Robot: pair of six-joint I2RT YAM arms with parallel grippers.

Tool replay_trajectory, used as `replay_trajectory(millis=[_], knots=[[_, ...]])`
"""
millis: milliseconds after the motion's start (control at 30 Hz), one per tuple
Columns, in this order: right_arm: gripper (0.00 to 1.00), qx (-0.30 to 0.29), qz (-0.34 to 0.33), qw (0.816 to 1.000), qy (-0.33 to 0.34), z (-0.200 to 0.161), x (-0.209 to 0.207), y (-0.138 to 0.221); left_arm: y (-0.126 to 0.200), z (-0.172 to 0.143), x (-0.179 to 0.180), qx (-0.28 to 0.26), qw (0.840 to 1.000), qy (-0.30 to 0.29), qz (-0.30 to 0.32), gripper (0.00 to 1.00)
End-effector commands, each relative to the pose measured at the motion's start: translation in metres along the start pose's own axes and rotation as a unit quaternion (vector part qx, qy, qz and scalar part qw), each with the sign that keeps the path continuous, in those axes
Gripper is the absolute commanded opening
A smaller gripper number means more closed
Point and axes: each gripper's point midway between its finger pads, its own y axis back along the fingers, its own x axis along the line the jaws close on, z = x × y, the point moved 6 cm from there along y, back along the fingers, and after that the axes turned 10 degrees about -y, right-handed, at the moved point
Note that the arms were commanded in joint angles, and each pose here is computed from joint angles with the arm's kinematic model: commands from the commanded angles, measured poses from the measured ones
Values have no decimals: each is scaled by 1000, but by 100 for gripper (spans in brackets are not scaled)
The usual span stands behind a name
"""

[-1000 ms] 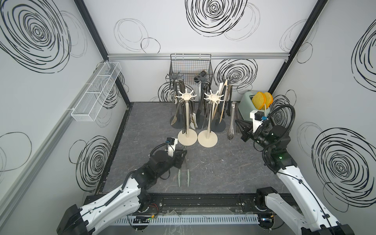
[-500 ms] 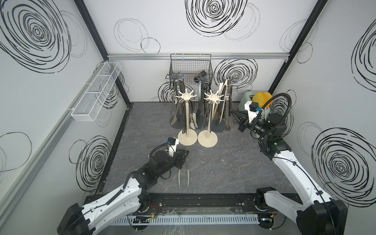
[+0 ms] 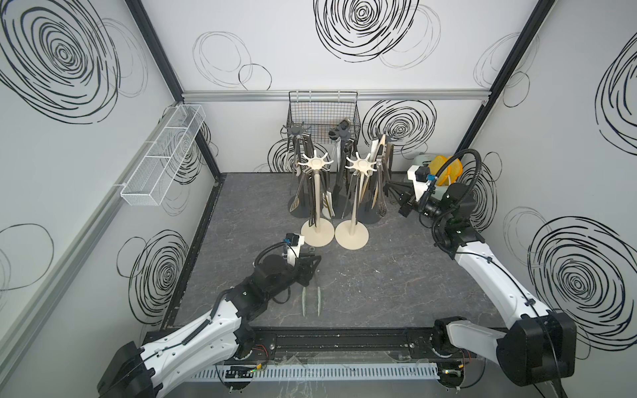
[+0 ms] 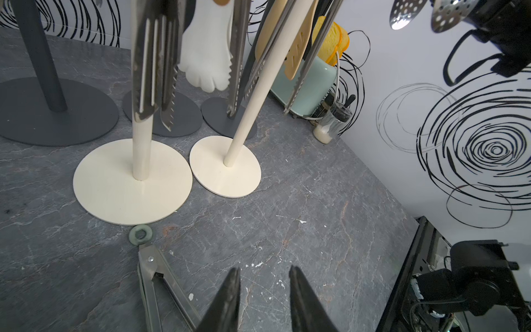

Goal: Hang food tongs on kitchen utensil racks
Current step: Hang the food tongs on the rack.

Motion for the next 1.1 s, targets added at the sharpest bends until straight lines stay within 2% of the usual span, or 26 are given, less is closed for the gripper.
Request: replay_trajectory(millis=[0, 433, 833, 1067], knots=[[0, -19, 21, 999, 26, 14, 6, -4, -1, 8, -2, -23, 1000, 3, -10, 33], [0, 12, 21, 1000, 11, -18, 15, -17, -1, 9, -3, -25, 1000, 4, -13, 33], [0, 34, -7, 999, -8, -50, 11, -14, -2, 9, -4, -24, 1000, 4, -18, 33], [8, 43, -9, 999, -14, -57, 9, -19, -3, 9, -4, -23, 1000, 4, -18, 33]])
